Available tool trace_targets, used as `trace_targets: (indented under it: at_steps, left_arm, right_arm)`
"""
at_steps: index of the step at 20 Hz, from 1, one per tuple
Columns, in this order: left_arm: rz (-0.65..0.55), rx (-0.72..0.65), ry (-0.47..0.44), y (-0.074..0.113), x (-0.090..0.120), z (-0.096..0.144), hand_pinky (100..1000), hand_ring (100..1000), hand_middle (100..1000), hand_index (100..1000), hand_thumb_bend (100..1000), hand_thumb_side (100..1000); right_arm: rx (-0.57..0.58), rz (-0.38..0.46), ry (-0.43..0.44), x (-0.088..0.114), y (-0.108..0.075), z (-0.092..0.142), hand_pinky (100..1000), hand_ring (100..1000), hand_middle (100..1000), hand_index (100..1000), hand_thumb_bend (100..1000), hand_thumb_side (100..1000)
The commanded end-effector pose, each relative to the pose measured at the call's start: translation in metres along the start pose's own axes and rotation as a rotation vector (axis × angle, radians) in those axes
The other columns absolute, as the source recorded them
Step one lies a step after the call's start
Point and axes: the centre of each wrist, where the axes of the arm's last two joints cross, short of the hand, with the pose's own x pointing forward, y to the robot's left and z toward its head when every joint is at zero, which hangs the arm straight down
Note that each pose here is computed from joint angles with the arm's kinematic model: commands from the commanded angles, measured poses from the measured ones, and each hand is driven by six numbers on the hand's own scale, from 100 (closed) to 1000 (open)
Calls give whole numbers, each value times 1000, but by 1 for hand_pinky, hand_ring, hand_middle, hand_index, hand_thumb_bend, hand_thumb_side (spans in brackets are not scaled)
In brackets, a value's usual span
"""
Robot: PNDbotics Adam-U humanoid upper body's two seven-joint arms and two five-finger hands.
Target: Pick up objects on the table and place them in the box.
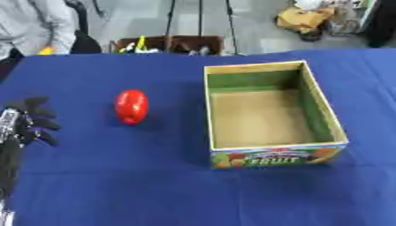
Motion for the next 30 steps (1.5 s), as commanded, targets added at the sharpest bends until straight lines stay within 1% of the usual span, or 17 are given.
trace_targets:
  at_steps: [1,2,3,6,8,12,16,19,23,26,30]
  left_arm:
    - [-24,16,-60,5,9,-3,430,567,591,813,100,995]
    - [-59,25,-78,8,10,-4,433,570,597,820,100,974]
    - [-121,34,-104,11,11,-5,437,574,609,827,100,939]
    - [-356,23,-189,21,17,-9,442,578,619,835,100,873]
    - [-478,-8,-242,27,25,-15,445,580,620,836,100,843]
    - [-639,-55,-354,40,47,-32,456,587,620,831,100,801]
    - [-743,-130,-440,45,71,-49,469,598,634,838,100,789]
    - [-790,-207,-466,48,81,-64,473,603,649,850,100,794]
    - [-802,-327,-463,55,81,-87,477,606,665,873,100,782]
    - [-841,-418,-458,61,80,-104,496,621,698,932,100,798]
    - [-888,-518,-430,70,76,-126,514,635,717,937,100,811]
  right_arm:
    - [-7,12,-29,7,-4,-4,335,299,350,516,100,810]
    - [-6,13,-29,7,-4,-4,335,299,350,516,100,810]
    - [-5,13,-29,7,-4,-4,335,299,350,516,100,811]
    - [2,14,-31,7,-4,-4,335,298,349,516,100,811]
    - [8,14,-32,7,-3,-4,335,298,349,516,100,811]
    - [18,14,-33,7,-3,-4,335,298,349,516,100,813]
    - [25,12,-36,7,-2,-3,335,297,349,516,100,815]
    - [33,11,-37,7,-2,-3,334,297,348,516,100,816]
    - [42,12,-38,7,-1,-2,334,296,348,516,100,817]
    - [48,13,-38,7,-1,-2,334,295,347,515,100,817]
    - [57,13,-39,7,0,-1,333,295,346,515,100,818]
